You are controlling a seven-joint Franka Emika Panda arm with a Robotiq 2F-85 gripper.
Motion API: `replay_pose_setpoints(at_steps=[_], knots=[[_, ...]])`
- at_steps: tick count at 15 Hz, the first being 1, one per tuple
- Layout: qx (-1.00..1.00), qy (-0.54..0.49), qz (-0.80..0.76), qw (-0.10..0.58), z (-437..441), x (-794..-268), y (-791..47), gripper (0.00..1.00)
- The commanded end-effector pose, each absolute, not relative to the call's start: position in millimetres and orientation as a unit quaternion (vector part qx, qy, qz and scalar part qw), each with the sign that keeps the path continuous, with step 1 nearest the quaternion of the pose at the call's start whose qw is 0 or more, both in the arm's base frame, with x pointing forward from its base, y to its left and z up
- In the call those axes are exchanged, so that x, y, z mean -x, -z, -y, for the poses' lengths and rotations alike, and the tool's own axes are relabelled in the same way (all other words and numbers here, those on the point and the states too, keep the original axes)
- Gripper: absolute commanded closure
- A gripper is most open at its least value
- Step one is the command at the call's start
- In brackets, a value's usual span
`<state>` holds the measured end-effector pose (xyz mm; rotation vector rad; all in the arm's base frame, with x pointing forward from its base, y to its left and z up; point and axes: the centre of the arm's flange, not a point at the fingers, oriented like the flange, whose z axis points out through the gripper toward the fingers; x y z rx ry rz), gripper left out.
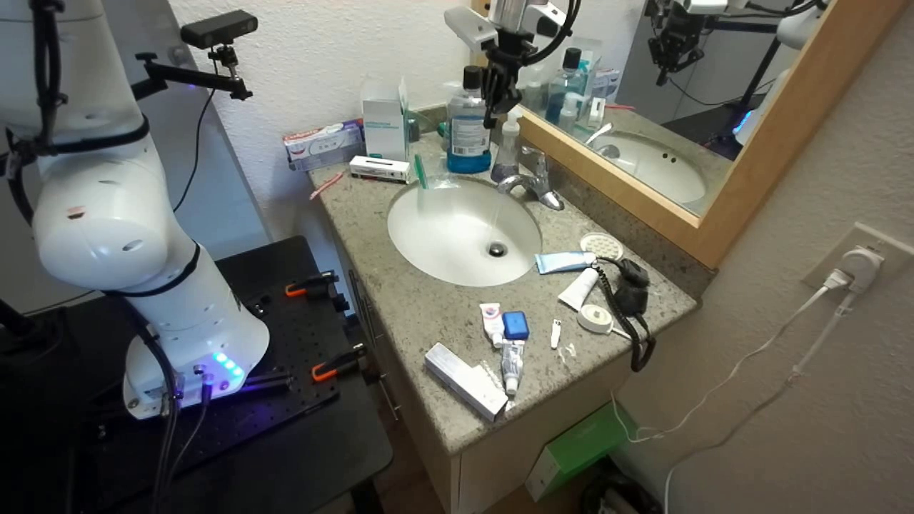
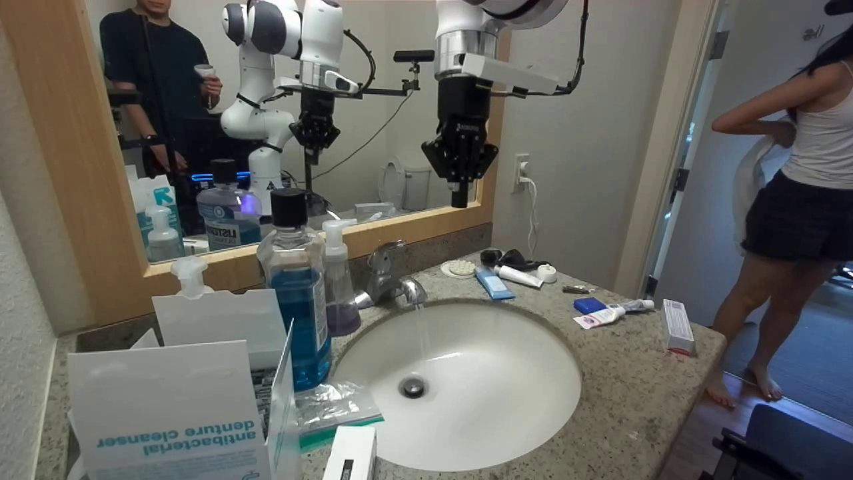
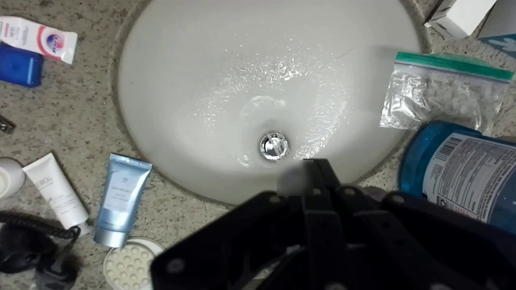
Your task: Push the faucet handle downwards
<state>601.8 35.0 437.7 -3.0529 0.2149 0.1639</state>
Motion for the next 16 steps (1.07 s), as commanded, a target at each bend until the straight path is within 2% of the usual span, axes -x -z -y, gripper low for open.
replay_pose_setpoints(at_steps=[1, 16], knots=[[0.996, -0.047, -0.059, 0.04, -33.0, -617.5, -437.0, 1.0], [0.999, -0.013, -0.023, 0.025, -34.6, -680.7, -404.2, 1.0]])
